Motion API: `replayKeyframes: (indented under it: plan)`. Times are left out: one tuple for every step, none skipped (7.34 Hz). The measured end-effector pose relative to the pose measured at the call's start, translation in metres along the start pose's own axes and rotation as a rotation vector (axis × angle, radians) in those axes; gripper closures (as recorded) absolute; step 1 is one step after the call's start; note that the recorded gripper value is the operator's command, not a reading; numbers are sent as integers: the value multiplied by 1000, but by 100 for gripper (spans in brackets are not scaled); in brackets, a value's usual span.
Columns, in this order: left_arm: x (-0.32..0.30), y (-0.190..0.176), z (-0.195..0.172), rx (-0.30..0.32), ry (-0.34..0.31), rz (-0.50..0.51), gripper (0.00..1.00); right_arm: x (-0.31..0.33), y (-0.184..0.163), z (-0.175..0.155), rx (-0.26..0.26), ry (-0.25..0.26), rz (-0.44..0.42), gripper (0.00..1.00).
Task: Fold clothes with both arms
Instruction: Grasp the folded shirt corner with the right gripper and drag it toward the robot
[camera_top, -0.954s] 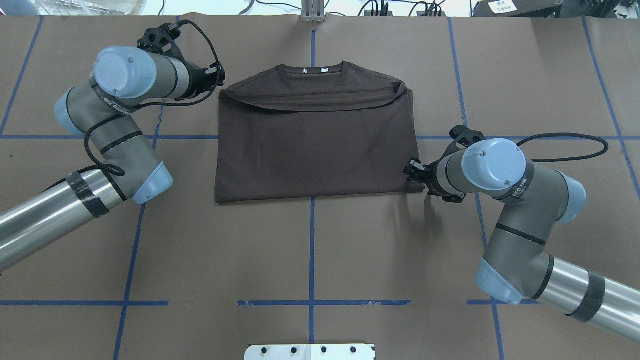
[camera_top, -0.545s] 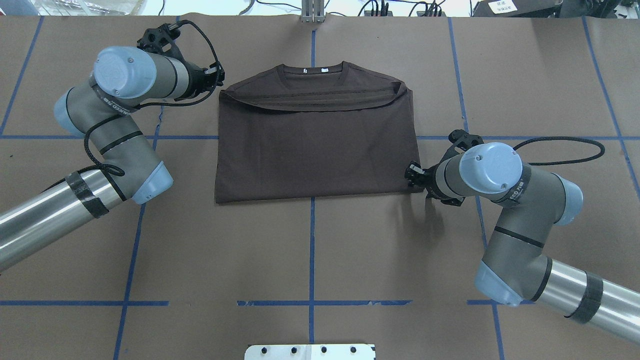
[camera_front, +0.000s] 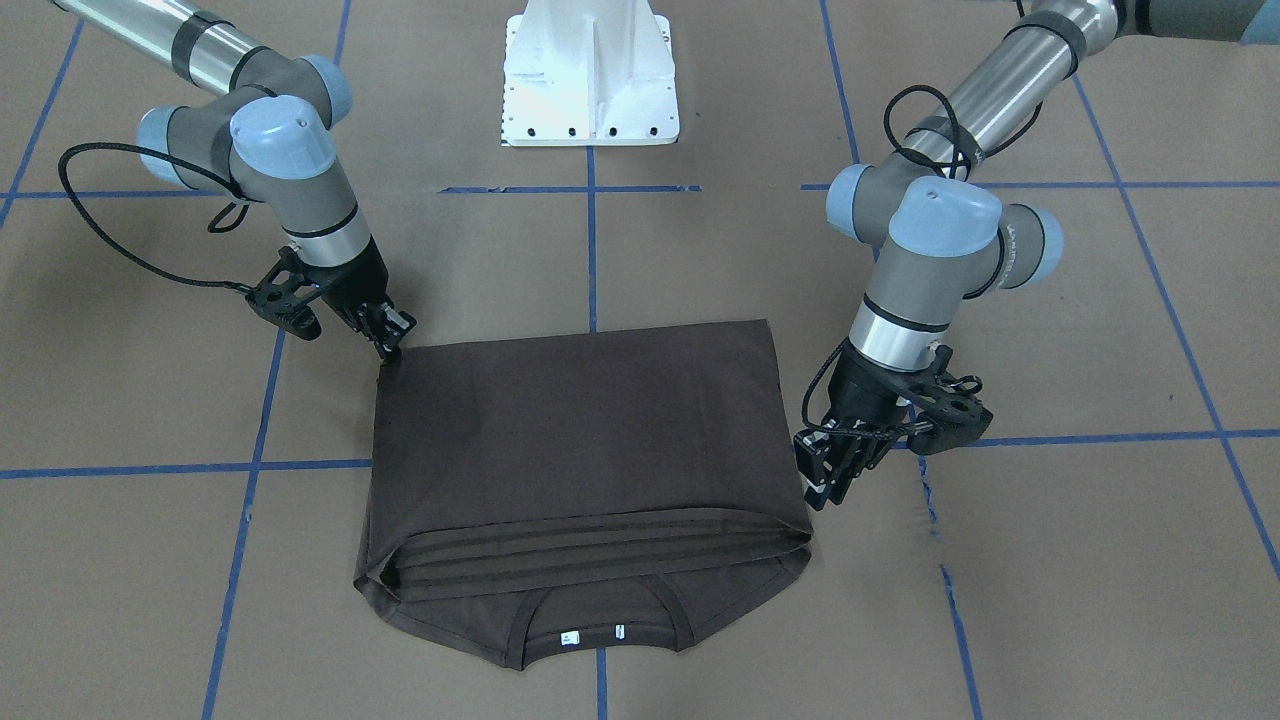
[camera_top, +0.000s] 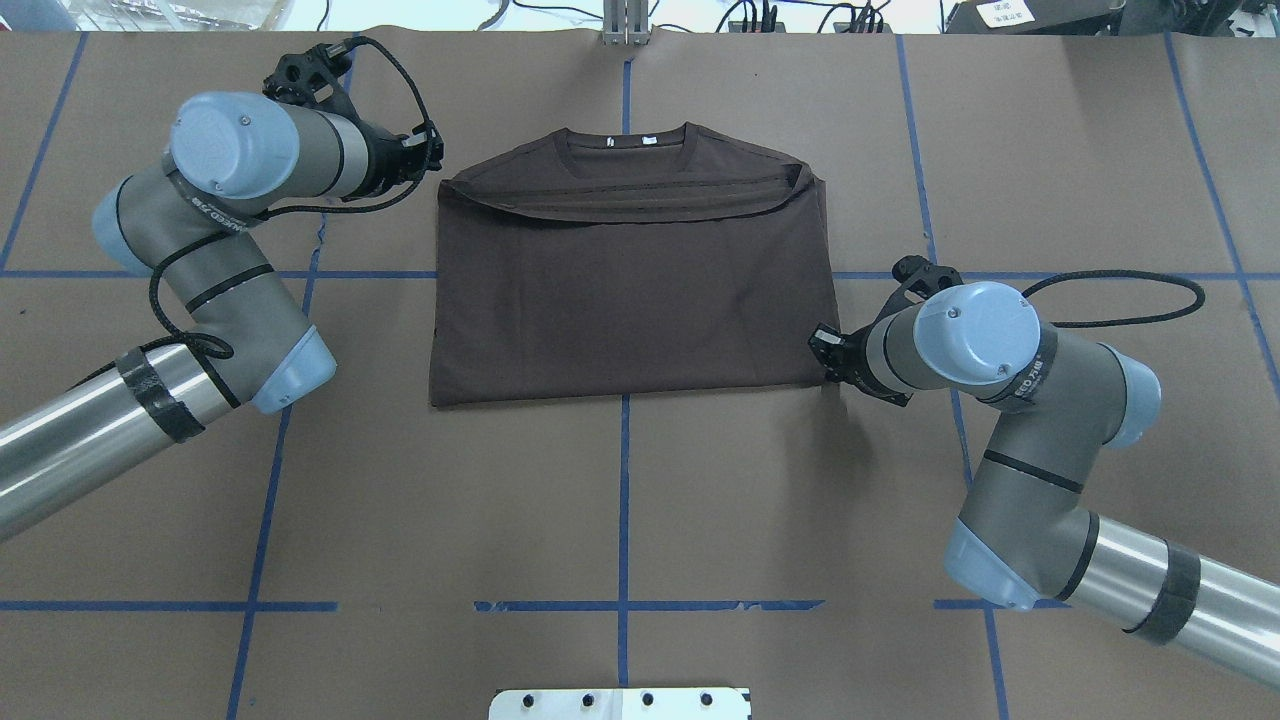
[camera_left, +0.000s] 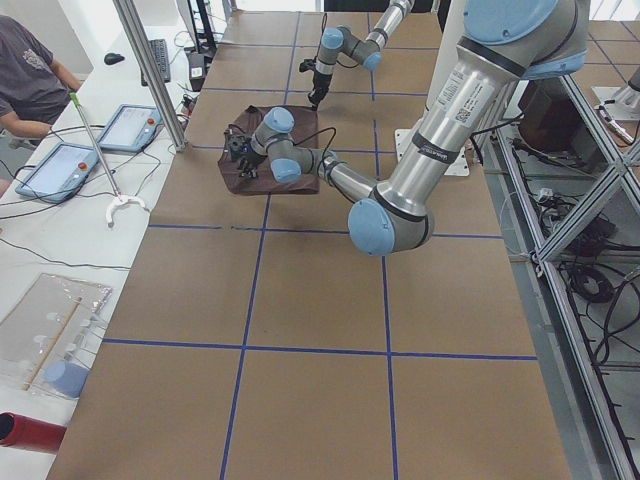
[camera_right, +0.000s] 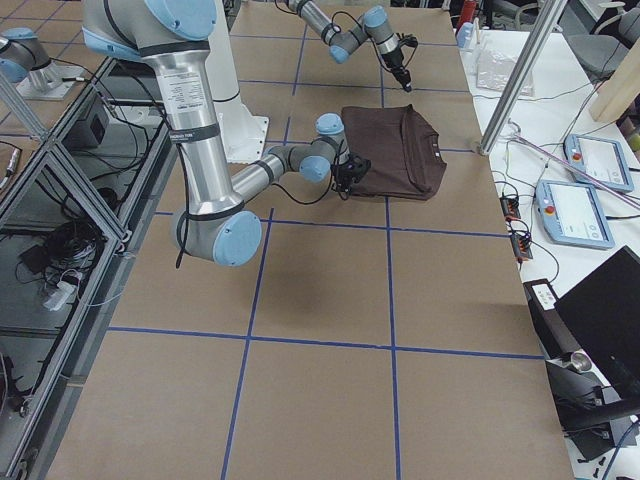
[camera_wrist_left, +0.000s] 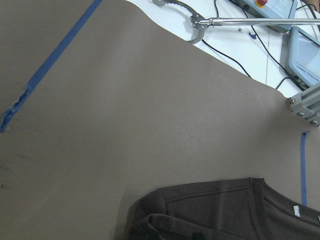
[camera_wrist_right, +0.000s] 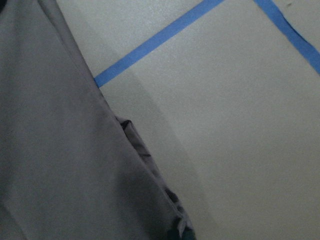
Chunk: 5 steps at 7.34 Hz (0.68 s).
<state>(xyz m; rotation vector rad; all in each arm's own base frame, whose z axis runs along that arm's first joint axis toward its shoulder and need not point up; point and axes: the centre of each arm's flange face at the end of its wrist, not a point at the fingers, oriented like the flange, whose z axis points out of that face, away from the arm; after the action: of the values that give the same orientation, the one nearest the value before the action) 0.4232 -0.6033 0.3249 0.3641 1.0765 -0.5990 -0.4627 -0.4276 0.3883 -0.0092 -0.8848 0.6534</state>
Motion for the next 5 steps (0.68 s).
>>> replayKeyframes:
  plan:
    - [-2,0,-2,0,0,1,66,-1,0,-6,-1,-10,-1,100]
    - [-2,1,-4,-1,1,0,66,6,4,-22,-11,-29,-3,100]
    - [0,1,-5,-2,5,-1,65,26,20,-47,-50,-42,-16,100]
    - [2,1,-9,-2,13,-3,65,55,51,-78,-129,-44,-47,100]
    - [8,3,-16,-4,26,-7,64,76,83,-109,-246,-37,-73,100]
